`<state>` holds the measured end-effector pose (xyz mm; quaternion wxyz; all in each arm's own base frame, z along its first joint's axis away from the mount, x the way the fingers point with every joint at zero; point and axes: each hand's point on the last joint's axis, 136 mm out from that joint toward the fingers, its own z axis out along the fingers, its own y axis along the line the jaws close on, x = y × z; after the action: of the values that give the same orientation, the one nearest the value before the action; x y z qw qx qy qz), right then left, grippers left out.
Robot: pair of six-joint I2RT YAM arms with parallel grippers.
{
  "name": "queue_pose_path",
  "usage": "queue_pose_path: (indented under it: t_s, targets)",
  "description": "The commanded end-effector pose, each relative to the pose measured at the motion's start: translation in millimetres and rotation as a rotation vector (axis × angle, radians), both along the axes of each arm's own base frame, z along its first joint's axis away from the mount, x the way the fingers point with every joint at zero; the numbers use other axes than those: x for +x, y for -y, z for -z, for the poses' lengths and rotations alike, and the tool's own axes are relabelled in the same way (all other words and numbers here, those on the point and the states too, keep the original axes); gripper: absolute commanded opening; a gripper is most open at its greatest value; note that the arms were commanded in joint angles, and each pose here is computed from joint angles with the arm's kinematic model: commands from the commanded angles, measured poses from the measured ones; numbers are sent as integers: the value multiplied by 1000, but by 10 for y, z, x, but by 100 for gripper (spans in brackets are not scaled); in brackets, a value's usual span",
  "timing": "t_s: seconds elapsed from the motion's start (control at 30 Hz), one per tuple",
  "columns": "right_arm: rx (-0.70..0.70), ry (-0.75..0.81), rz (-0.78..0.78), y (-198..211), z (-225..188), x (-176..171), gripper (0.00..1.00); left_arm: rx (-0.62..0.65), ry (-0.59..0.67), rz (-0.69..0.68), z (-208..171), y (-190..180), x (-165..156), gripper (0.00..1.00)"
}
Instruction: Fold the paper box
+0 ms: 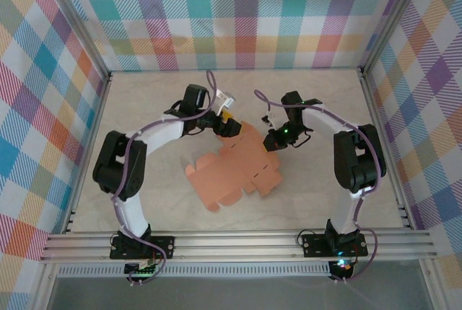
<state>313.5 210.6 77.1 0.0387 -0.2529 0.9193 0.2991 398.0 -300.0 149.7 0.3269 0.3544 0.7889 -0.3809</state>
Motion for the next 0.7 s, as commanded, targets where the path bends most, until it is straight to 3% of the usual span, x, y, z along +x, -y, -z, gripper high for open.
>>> queue_pose_path:
  t_s: [0.0,0.27,0.67]
  targets:
    - [28,66,-29,-72,-208,58,0,-1,-28,131,-6,38,-26,81]
    - [35,57,-25,-97,-206,75,0,9,-126,146,190,114,1,78]
    - [35,44,-22,-129,-172,88,0,53,-137,206,263,316,-372,64]
